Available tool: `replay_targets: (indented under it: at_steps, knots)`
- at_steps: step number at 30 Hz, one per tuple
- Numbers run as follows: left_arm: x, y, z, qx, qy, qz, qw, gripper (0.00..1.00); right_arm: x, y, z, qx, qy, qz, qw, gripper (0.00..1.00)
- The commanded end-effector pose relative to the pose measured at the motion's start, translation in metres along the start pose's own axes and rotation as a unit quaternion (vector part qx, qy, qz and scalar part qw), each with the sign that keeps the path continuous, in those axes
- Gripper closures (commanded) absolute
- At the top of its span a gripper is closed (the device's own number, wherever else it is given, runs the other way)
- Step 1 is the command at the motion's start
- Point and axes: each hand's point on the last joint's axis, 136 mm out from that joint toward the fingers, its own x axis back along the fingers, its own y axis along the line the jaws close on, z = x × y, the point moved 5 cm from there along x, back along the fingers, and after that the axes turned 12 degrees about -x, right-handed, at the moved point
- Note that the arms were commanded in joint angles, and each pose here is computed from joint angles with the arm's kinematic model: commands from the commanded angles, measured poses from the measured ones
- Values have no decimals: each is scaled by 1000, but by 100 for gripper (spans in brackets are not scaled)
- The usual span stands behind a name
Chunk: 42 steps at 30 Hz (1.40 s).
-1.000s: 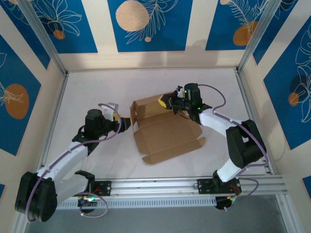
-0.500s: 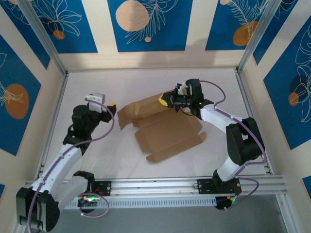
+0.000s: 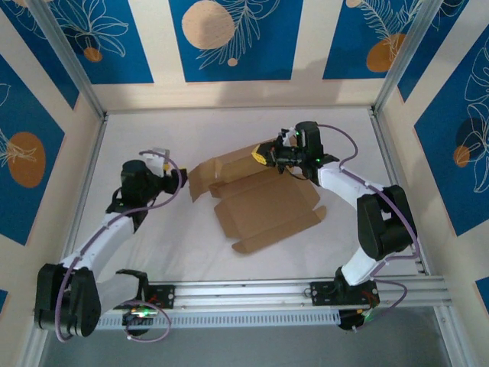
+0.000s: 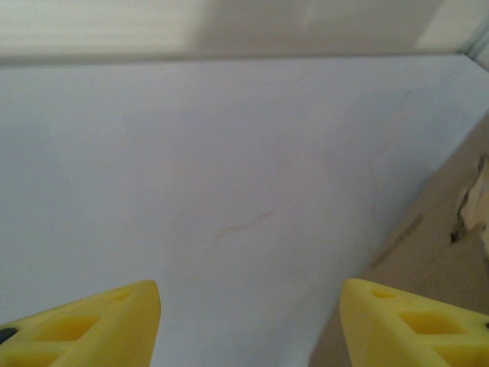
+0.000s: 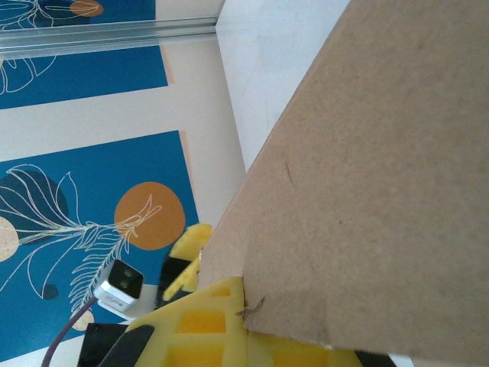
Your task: Fold the paper box
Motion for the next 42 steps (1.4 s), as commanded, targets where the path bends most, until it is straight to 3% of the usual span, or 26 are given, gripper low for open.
replay_targets:
  at_steps: [1,12,28,37,42]
  knots:
    - [-6,-26,12,17,31,54,998,36,0,16,-1,11,-1,-19,1000,96]
    - [-18,-60,22,9,-19,56,998,29,-18,1,6,3,7,-8,1000,96]
    - [-42,-71,14,-101,-111,13,989,26,-35,-20,17,18,30,24,999,96]
    - [-54,-72,22,-131,-108,6,985,22,-31,-23,21,21,36,28,999,96]
    - [-61,-74,21,-137,-109,-7,985,25,-30,-27,26,24,23,34,999,96]
